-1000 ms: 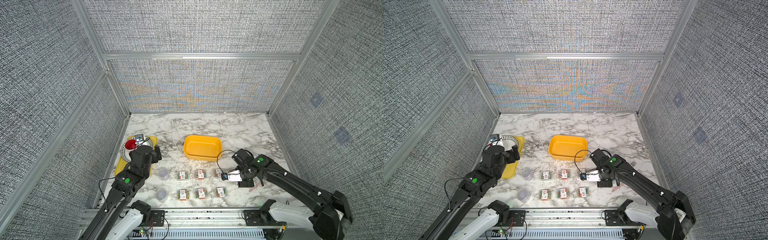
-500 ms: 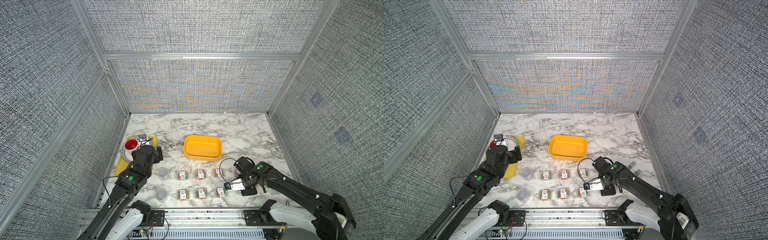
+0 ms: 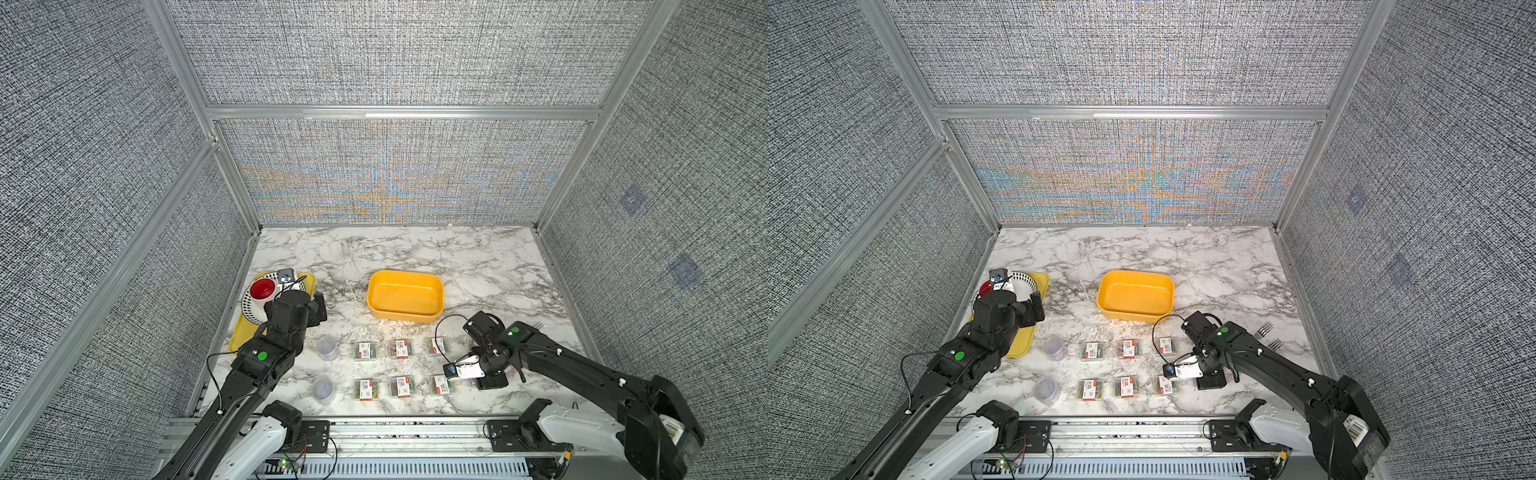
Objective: Take the paper clips out of the storage box
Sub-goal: Place the boxed paper clips at the center of the board.
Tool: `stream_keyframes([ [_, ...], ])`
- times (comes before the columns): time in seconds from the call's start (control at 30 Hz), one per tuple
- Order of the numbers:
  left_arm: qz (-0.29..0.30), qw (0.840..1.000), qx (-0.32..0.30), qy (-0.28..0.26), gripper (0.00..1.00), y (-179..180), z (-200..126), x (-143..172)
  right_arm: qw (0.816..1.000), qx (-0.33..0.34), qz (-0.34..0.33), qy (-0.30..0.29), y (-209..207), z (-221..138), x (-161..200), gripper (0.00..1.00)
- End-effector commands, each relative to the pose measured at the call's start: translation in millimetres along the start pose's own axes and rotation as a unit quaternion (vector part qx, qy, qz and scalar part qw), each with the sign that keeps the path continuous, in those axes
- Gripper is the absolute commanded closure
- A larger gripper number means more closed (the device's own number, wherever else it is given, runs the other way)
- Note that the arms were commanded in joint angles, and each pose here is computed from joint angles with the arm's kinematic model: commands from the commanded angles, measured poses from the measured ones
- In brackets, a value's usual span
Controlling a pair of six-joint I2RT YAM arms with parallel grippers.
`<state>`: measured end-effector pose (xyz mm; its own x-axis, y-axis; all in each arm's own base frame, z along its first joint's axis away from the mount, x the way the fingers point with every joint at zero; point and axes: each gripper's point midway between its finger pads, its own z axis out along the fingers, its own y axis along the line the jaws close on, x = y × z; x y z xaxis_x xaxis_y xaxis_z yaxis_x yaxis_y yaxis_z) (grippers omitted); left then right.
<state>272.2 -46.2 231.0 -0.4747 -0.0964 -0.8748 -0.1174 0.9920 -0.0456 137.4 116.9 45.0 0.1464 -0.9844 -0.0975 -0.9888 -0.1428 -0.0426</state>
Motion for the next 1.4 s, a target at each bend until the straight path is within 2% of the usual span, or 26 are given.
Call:
stream_keyframes([
  [0.0,-0.002,1.000,0.002,-0.011,0.08,-1.1,0.8,-5.4,1.000,-0.009,-0.004,-0.011,5.9,0.9,-2.5,0.74],
  [0.83,-0.003,1.000,0.002,-0.009,0.08,-1.4,1.5,-4.8,1.000,-0.002,0.002,-0.023,17.7,9.6,1.9,0.72],
  [1.13,-0.003,1.000,0.003,-0.009,0.07,-1.5,1.4,-5.0,1.000,-0.004,0.005,-0.024,18.4,10.0,1.5,0.61],
  [1.37,-0.003,1.000,0.004,-0.009,0.07,-1.9,1.0,-5.2,1.000,-0.006,0.008,-0.021,18.3,10.4,2.3,0.57],
])
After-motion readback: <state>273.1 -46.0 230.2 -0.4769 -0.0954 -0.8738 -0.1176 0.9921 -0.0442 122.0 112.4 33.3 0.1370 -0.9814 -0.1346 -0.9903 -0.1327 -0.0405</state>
